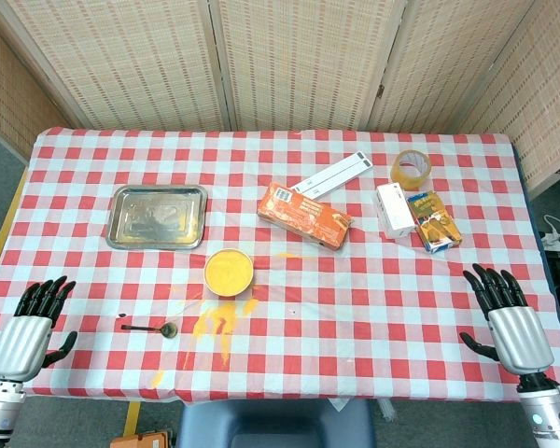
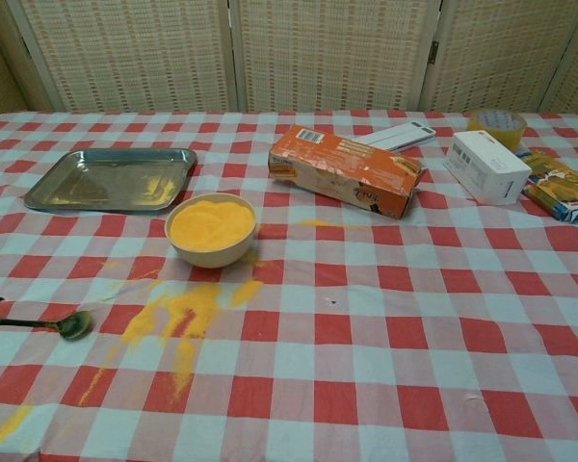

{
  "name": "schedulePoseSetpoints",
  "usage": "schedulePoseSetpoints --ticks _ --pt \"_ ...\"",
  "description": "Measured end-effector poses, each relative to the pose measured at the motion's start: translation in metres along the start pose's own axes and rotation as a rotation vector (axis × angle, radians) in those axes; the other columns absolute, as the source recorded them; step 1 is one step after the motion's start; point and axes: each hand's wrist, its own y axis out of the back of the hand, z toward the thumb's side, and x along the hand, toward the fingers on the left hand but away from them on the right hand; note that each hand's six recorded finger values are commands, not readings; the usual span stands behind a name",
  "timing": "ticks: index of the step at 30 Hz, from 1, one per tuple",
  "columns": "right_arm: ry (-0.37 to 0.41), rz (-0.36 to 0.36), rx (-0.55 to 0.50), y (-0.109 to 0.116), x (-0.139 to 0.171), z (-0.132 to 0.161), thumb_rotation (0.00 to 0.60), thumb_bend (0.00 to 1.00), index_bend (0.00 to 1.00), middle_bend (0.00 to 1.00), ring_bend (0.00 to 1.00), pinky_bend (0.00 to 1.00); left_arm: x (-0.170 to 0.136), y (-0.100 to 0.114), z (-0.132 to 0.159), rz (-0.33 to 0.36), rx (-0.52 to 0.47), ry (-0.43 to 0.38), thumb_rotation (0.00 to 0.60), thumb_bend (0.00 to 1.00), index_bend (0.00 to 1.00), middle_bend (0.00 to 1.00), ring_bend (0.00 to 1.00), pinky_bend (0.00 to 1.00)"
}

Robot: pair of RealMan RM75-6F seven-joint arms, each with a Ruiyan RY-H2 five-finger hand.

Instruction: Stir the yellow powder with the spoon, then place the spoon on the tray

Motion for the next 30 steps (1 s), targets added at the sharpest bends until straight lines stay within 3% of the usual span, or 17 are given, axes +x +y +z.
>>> schedulePoseSetpoints --ticks 7,10,14,17,21,30 --pt "-0.001 -0.029 -0.003 0.006 0.003 0.001 0.600 0.09 0.00 0.00 0.00 0.00 0.001 -0.011 -0.002 -0.039 -0.014 -0.005 0.600 0.40 0.07 0.00 0.00 0.05" --pt "-0.002 -0.033 -0.005 0.007 0.003 0.001 0.600 0.09 0.00 0.00 0.00 0.00 0.001 -0.019 -0.004 -0.060 -0.060 -0.028 0.600 0.41 0.17 0.00 0.00 0.05" --pt "0.005 -0.009 -0.008 0.003 0.002 0.001 0.600 0.09 0.00 0.00 0.00 0.00 -0.002 -0.037 0.006 -0.092 -0.123 -0.105 0.600 0.42 0.41 0.00 0.00 0.04" --pt "0.010 0.002 -0.012 0.001 0.002 0.002 0.600 0.09 0.00 0.00 0.00 0.00 -0.005 -0.050 0.018 -0.087 -0.122 -0.166 0.600 0.42 0.47 0.00 0.00 0.03" --pt "0.012 0.010 -0.022 0.001 0.004 0.002 0.600 0.09 0.00 0.00 0.00 0.00 -0.008 -0.066 0.032 -0.093 -0.093 -0.218 0.600 0.42 0.50 0.00 0.00 0.03" --pt "0.006 0.030 -0.027 -0.001 0.004 0.001 0.600 0.09 0.00 0.00 0.00 0.00 0.001 -0.090 0.050 -0.083 -0.035 -0.249 0.600 0.42 0.47 0.00 0.00 0.03"
